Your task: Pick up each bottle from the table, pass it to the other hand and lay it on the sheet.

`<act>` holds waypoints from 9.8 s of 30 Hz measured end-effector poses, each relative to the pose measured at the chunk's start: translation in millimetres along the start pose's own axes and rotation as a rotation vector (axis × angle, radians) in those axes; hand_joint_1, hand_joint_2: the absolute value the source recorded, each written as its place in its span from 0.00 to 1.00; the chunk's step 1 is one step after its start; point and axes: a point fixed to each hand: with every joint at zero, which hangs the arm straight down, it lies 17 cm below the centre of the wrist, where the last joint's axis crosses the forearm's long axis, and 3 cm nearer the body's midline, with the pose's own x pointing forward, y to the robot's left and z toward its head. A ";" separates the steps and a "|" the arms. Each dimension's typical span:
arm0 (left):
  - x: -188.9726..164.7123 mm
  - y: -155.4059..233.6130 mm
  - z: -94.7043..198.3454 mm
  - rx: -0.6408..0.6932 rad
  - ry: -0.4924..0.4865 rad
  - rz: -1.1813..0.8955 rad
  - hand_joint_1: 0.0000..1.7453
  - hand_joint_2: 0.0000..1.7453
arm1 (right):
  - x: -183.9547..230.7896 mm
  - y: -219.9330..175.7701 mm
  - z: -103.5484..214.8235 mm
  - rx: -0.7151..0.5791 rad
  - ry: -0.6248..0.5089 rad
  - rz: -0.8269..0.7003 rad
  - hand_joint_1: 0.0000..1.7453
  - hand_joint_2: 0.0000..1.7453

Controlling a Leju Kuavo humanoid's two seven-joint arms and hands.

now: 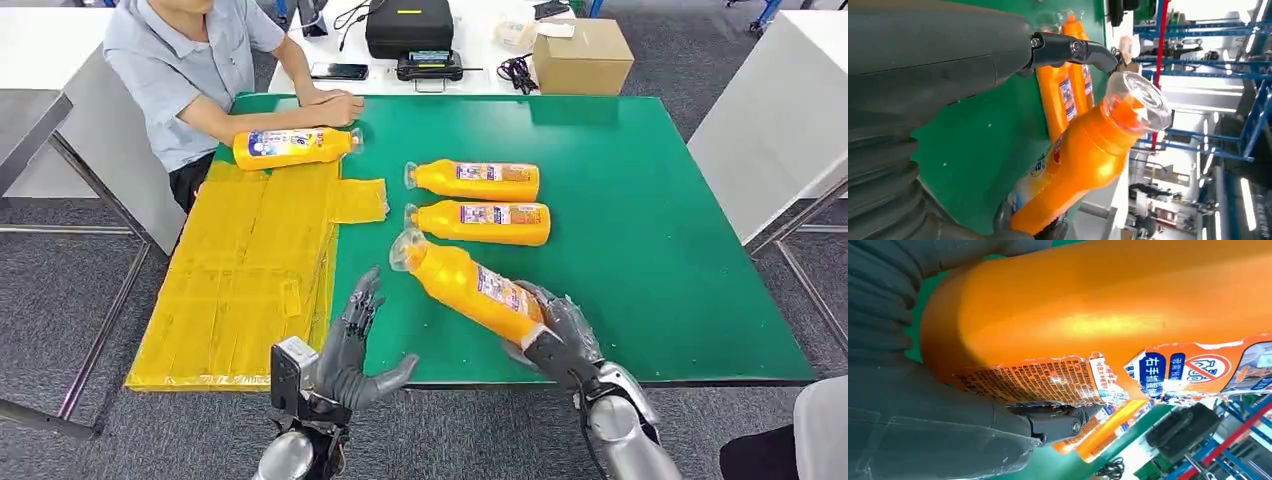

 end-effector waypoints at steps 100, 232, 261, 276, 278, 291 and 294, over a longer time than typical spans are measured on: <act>101.7 36.1 -43.6 0.203 -0.452 -0.793 1.00 1.00 | 40.7 100.1 -65.6 0.161 -0.096 -0.061 0.00 1.00; 108.7 4.9 3.8 0.152 -0.453 -0.998 0.00 1.00 | -65.9 3.9 -14.6 0.034 0.420 0.696 0.00 1.00; 95.6 -21.8 8.1 0.050 -0.443 -0.924 0.00 1.00 | -94.0 -33.0 -24.7 0.059 0.471 0.811 0.00 1.00; 92.4 -24.4 7.5 0.041 -0.442 -0.903 0.00 1.00 | -131.1 -29.1 -15.8 0.188 0.560 0.797 1.00 1.00; 92.1 -24.6 7.7 0.040 -0.441 -0.901 0.00 1.00 | -133.3 -30.4 -15.5 0.194 0.565 0.803 1.00 1.00; 92.1 -26.3 8.2 0.036 -0.445 -0.899 0.00 1.00 | -144.7 -36.7 -11.2 0.237 0.577 0.825 1.00 1.00; 92.8 -26.2 8.5 0.037 -0.448 -0.894 0.00 1.00 | -138.7 -27.2 -12.6 0.249 0.525 0.705 1.00 1.00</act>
